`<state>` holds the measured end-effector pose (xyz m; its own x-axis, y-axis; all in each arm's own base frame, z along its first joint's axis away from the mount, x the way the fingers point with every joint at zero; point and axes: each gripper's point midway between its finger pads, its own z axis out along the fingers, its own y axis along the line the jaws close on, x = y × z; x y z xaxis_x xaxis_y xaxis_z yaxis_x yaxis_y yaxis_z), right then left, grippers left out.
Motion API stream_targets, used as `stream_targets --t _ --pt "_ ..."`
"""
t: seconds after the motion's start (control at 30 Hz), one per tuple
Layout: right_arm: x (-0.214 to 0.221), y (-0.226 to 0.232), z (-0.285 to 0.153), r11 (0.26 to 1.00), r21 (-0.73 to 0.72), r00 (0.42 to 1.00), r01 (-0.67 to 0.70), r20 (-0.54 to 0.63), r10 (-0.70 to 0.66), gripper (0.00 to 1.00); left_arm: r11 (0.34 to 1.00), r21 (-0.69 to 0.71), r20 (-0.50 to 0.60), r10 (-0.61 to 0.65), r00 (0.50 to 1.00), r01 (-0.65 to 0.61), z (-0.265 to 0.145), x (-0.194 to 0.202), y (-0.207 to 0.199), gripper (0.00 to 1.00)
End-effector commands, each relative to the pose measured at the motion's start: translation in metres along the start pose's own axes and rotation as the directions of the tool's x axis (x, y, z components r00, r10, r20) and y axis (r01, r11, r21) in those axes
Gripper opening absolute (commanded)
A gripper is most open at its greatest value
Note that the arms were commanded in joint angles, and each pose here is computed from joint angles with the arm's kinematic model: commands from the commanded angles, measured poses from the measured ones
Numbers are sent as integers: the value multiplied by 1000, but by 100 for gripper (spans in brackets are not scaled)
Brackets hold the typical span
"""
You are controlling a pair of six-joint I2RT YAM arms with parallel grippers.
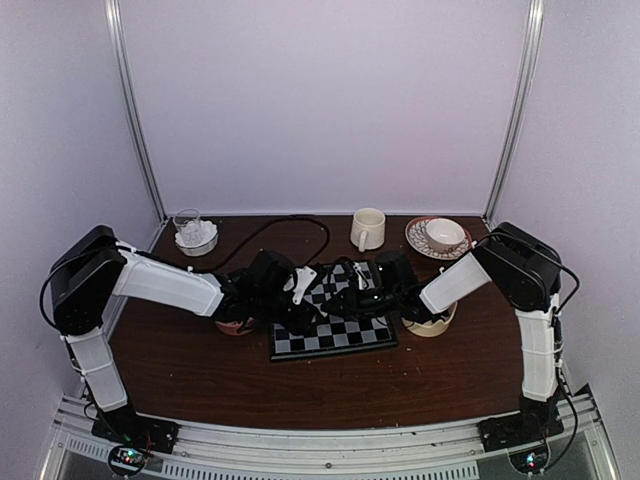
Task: Set up the chess pieces on the board
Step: Pass from the right arm to the left
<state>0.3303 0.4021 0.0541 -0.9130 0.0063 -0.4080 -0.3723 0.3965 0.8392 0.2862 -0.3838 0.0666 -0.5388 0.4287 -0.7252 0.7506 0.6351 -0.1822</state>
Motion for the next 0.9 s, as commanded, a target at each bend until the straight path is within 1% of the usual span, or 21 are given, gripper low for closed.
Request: stream_targets --t 0.0,0.33,0.87 --pt "2 -6 -1 1000 -5 1000 -7 -2 7 13 1000 -14 7 0 1000 0 3 -9 1 39" --pt "3 -7 -1 1000 -4 1000 -8 -2 8 13 1000 -19 -13 0 1000 0 8 -9 2 29" --pt "2 -7 -1 1000 -9 1000 -9 -2 9 13 999 -50 1 -5 1000 5 12 -12 8 27"
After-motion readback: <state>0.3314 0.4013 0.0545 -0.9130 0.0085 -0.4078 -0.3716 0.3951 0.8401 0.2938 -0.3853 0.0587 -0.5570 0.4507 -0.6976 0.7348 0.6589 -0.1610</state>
